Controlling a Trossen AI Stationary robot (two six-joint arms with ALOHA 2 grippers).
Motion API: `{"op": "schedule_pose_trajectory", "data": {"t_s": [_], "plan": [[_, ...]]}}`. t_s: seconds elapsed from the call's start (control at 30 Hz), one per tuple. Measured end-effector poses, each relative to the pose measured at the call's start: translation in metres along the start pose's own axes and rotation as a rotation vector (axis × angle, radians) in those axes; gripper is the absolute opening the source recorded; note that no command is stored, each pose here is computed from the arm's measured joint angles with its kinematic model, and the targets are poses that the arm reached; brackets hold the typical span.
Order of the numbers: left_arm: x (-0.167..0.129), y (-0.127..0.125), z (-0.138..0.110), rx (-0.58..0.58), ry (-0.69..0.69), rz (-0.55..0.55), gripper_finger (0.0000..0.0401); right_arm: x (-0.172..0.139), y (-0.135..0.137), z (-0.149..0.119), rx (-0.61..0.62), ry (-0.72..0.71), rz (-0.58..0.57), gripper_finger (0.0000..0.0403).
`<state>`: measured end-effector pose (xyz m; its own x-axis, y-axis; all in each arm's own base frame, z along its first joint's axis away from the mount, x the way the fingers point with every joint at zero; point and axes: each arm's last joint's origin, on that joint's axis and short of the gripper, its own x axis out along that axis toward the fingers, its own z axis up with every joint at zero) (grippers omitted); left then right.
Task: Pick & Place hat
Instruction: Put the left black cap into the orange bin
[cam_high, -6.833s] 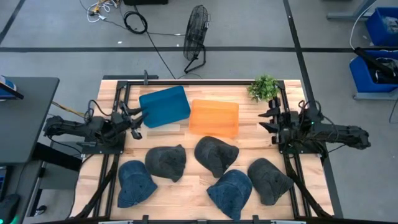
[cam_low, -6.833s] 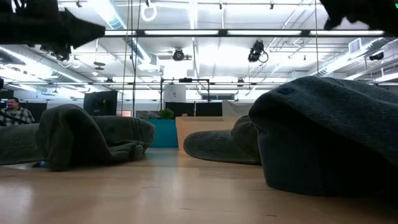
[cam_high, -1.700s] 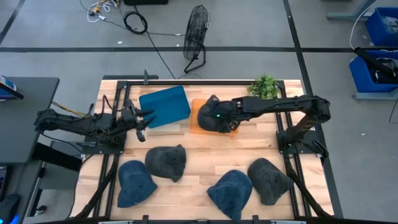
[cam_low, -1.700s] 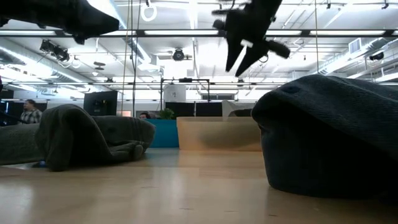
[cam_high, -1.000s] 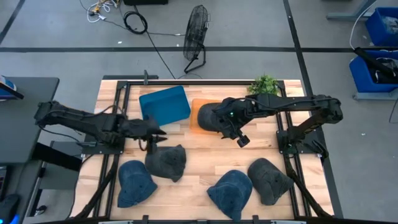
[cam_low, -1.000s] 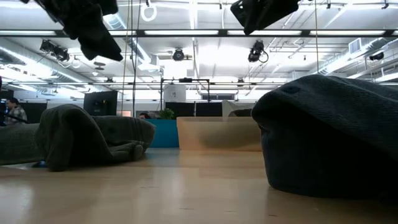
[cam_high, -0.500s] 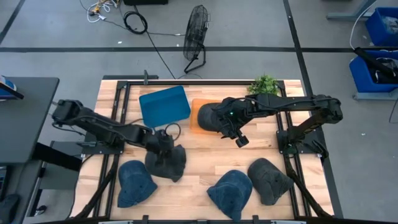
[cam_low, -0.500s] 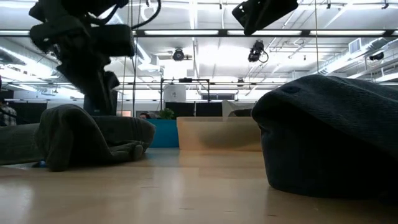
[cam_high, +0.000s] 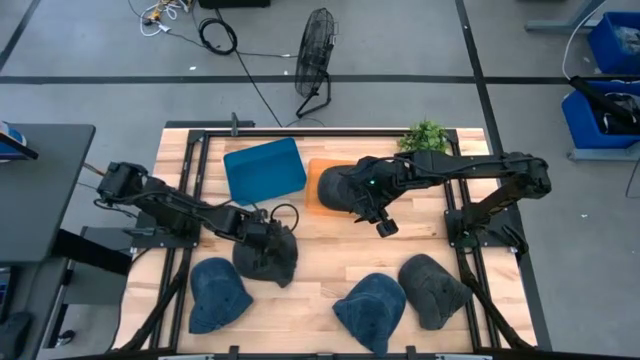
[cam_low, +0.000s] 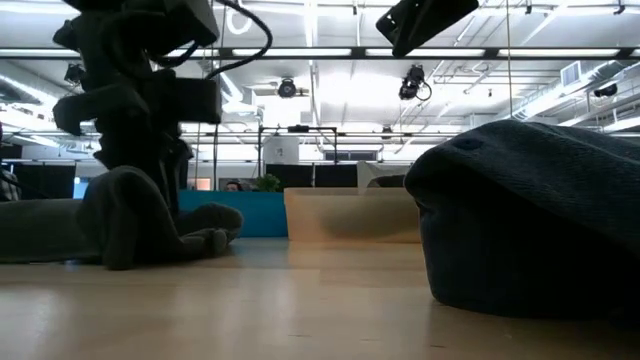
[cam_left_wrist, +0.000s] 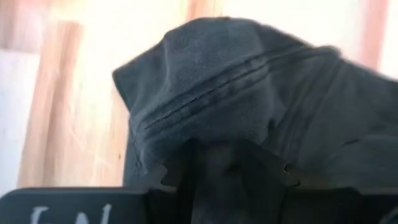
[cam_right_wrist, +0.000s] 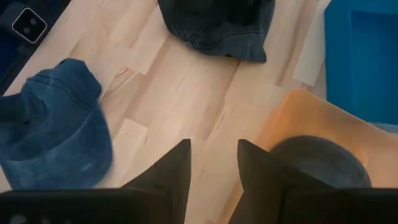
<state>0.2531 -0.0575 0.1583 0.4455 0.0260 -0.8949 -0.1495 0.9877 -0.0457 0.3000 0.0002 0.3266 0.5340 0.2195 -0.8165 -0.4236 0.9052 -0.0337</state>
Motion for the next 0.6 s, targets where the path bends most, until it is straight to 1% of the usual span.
{"op": "schedule_pose_trajectory", "data": {"t_s": [0.1, 0.2, 0.27, 0.33, 0.4, 0.5, 0.6], "plan": [[-0.010, -0.003, 0.011, 0.032, -0.057, -0.009, 0.0122, 0.000, 0.000, 0.000, -0.005, -0.001, 0.000, 0.0135], [-0.018, -0.005, 0.021, 0.106, -0.092, 0.014, 0.0122, 0.000, -0.001, 0.001, -0.011, -0.015, -0.007, 0.0135], [-0.021, -0.004, 0.024, 0.170, -0.089, 0.031, 0.0122, 0.000, -0.001, 0.002, -0.012, -0.017, -0.007, 0.0135], [-0.020, -0.001, 0.023, 0.205, -0.070, 0.042, 0.0128, 0.000, -0.001, 0.002, -0.014, -0.023, -0.010, 0.0135], [-0.020, 0.003, 0.022, 0.218, -0.047, 0.055, 0.0143, 0.000, -0.001, 0.002, -0.013, -0.021, -0.009, 0.0135], [-0.019, 0.011, 0.019, 0.210, 0.011, 0.079, 0.0176, 0.000, -0.001, 0.002, -0.013, -0.022, -0.009, 0.0135], [-0.018, 0.017, 0.019, 0.229, 0.021, 0.090, 0.0210, 0.000, -0.001, 0.002, -0.028, -0.024, -0.010, 0.0135]]}}
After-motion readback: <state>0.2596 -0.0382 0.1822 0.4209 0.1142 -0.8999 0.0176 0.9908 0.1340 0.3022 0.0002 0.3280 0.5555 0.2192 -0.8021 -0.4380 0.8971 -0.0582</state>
